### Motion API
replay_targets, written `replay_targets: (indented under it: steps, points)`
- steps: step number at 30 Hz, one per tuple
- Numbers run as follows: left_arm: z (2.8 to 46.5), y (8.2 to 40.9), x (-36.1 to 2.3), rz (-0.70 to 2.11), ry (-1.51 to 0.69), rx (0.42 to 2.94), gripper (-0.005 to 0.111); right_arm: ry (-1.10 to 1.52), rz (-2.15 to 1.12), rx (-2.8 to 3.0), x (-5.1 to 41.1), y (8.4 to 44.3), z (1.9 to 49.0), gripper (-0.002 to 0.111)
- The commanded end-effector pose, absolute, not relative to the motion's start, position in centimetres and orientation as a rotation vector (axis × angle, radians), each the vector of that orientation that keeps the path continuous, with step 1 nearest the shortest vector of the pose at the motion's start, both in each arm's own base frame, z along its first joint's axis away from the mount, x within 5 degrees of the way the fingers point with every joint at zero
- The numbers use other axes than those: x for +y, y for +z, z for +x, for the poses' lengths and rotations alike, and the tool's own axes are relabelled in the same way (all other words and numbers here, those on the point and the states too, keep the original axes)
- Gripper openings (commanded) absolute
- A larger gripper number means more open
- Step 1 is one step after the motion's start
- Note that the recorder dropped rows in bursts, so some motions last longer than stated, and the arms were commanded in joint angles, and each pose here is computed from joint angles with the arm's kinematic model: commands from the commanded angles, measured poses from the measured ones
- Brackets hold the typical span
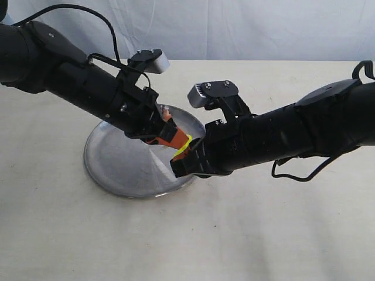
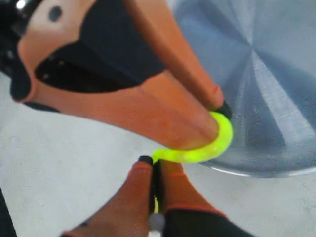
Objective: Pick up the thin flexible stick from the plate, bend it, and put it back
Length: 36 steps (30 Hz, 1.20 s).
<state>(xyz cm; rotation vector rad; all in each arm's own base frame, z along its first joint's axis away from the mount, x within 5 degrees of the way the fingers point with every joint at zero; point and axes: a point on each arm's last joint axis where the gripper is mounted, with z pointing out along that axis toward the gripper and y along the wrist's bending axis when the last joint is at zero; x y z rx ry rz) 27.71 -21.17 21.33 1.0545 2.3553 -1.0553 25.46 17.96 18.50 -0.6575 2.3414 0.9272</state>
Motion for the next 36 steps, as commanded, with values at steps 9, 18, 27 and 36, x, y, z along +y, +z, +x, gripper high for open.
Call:
replay_targets:
  steps: [9, 18, 27, 36]
  points:
    - [27.5, 22.0, -21.7, 1.040, -1.043, 2.362, 0.000, 1.097, -0.450, 2.388, 18.9, 19.1, 25.3, -0.001]
    - [28.0, 21.4, -20.9, 0.945, -0.921, 2.477, 0.006, 1.087, -0.425, 2.397, 18.8, 19.0, 25.4, -0.001]
    - [28.9, 21.3, -19.3, 0.859, -0.918, 2.519, 0.041, 1.040, -0.385, 2.410, 18.6, 18.9, 25.7, -0.001]
    - [29.7, 21.0, -16.7, 0.802, -0.873, 2.608, 0.053, 0.940, -0.319, 2.424, 18.0, 18.6, 26.2, -0.001]
